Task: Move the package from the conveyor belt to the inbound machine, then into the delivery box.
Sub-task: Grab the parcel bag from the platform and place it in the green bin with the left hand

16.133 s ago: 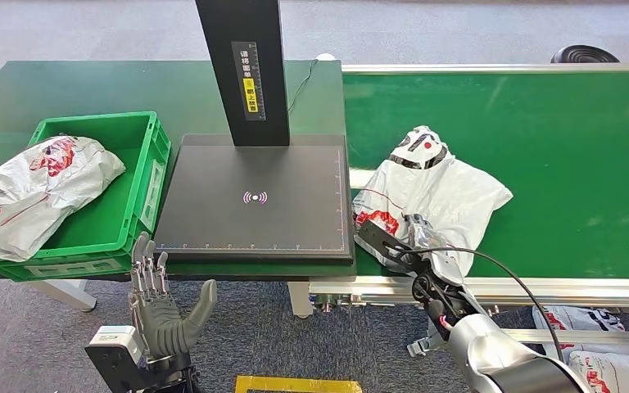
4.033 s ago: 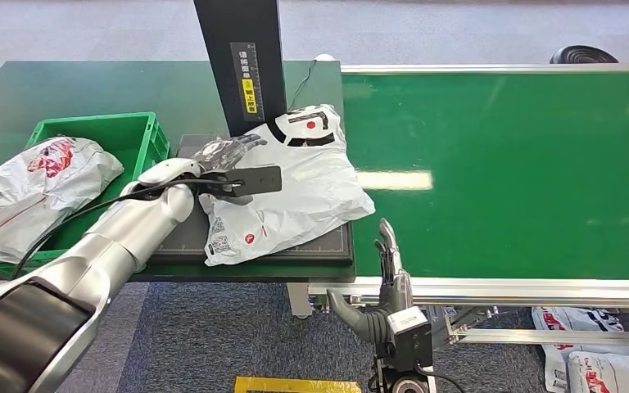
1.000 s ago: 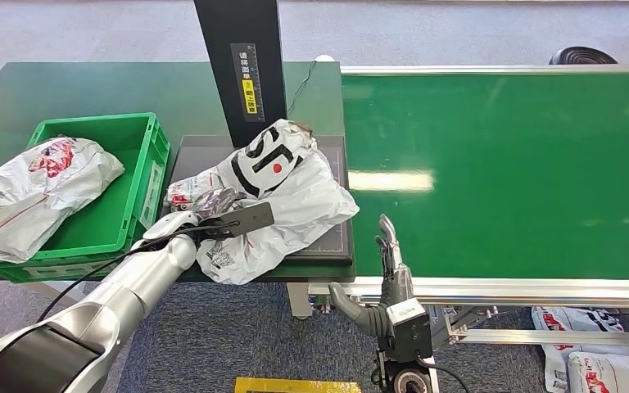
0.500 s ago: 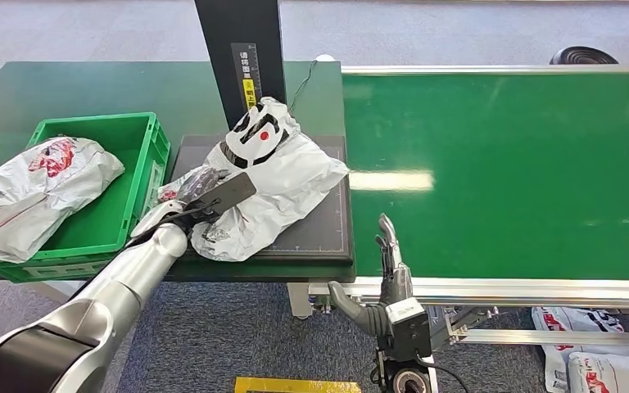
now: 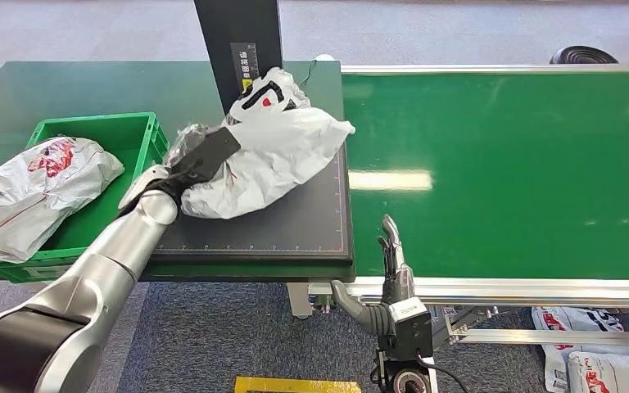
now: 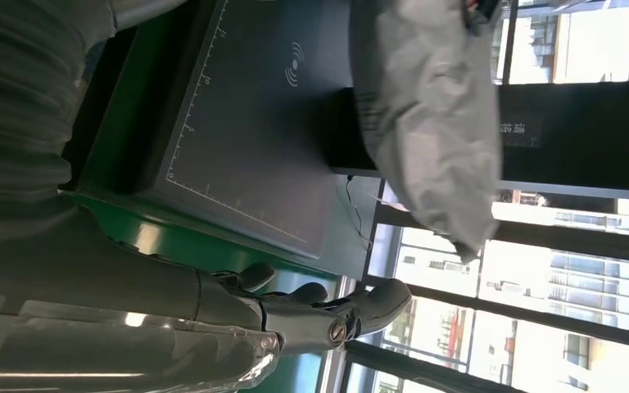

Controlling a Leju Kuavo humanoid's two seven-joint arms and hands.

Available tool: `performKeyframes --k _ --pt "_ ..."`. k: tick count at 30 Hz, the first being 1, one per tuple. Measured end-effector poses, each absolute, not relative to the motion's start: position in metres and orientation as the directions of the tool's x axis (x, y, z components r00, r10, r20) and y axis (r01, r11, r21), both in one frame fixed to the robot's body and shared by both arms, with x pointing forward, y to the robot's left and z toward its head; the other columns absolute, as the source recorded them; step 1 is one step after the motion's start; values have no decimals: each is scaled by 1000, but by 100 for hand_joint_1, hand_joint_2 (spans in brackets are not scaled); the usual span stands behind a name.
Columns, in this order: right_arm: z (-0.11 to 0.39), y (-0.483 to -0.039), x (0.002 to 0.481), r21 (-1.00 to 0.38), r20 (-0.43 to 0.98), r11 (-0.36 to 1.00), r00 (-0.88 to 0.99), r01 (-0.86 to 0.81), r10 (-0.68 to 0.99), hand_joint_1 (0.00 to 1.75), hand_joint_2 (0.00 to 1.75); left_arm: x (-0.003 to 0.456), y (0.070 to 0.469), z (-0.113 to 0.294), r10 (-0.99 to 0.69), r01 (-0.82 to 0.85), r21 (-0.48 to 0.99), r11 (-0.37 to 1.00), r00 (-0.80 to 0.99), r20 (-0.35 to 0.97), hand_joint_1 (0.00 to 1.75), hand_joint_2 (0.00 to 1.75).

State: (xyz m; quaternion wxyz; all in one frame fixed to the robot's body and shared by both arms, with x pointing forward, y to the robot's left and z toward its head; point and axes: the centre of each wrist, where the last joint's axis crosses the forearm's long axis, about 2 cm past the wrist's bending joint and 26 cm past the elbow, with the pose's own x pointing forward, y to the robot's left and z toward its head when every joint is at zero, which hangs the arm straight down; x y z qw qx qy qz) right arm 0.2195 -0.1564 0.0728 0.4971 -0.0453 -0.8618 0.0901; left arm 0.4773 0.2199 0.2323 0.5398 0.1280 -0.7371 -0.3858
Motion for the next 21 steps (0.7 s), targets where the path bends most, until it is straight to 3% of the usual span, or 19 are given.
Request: performKeyframes --k 9,21 --pt "71 -154 219 -206 852 978 -496 -22 168 0 175 496 224 305 -460 102 581 808 -508 728 175 175" --pt "71 -148 216 -198 857 980 -491 -29 159 0 175 490 214 395 -338 -77 398 914 -686 644 175 175"
